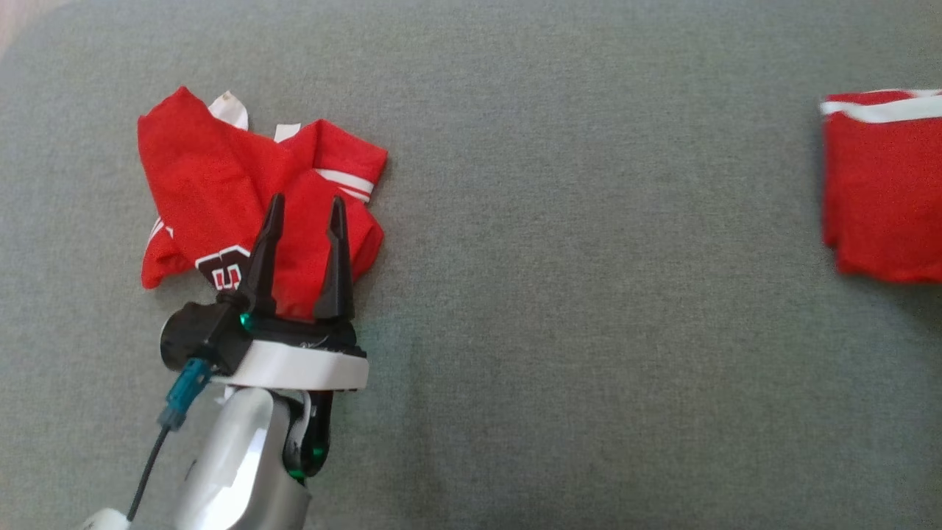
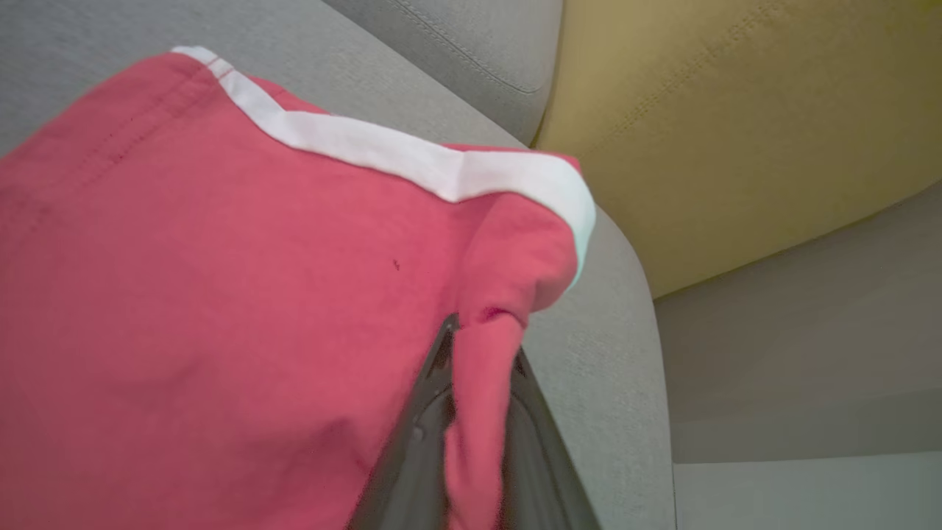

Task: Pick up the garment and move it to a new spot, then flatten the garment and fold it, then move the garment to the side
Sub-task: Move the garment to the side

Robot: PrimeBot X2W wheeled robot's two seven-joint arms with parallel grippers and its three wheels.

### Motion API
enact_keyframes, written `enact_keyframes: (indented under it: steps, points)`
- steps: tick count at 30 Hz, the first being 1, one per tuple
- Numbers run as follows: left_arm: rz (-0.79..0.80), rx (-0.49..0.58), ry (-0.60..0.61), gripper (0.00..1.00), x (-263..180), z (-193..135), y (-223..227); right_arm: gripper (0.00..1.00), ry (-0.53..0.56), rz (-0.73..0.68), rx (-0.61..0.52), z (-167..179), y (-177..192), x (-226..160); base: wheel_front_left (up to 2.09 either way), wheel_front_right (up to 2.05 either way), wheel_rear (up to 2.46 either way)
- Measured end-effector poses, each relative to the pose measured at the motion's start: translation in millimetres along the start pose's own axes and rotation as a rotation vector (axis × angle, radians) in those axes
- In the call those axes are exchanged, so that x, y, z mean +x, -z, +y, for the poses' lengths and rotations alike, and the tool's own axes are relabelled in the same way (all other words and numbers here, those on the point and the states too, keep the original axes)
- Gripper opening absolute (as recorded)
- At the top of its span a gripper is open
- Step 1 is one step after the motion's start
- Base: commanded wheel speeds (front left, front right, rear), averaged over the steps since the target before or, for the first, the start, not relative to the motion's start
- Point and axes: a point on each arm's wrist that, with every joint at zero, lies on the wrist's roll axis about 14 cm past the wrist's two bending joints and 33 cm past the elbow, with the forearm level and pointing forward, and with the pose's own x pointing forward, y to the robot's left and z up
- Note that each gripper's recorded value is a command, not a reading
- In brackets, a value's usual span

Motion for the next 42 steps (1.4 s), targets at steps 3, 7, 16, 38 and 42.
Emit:
enact_keyframes:
  steps: [3,7,16,38,42]
  points:
    - [0.003,0.0,-0.005,1.0,0.3,4.0,1.8,0.0,0.032,0.023,0.002,-17.3,7.4,0.9,0.0,0.0,0.0]
    - [0.011,-0.002,-0.014,1.0,1.1,7.8,5.4,0.0,0.058,0.048,0.017,-28.2,13.9,2.2,0.0,0.0,0.0]
    - [0.036,-0.011,-0.009,1.0,6.0,7.7,16.7,0.0,0.097,0.069,0.045,-39.1,21.3,5.5,0.0,0.0,0.0]
    - [-0.071,-0.007,0.026,1.0,-1.0,-8.5,-25.9,1.0,0.215,-0.18,0.19,-59.5,-52.5,-29.7,0.0,0.0,0.0]
    - [-0.098,-0.002,0.015,1.0,-12.4,-10.1,-37.1,1.0,0.176,-0.334,0.298,-34.9,-94.0,-46.9,0.0,0.0,0.0]
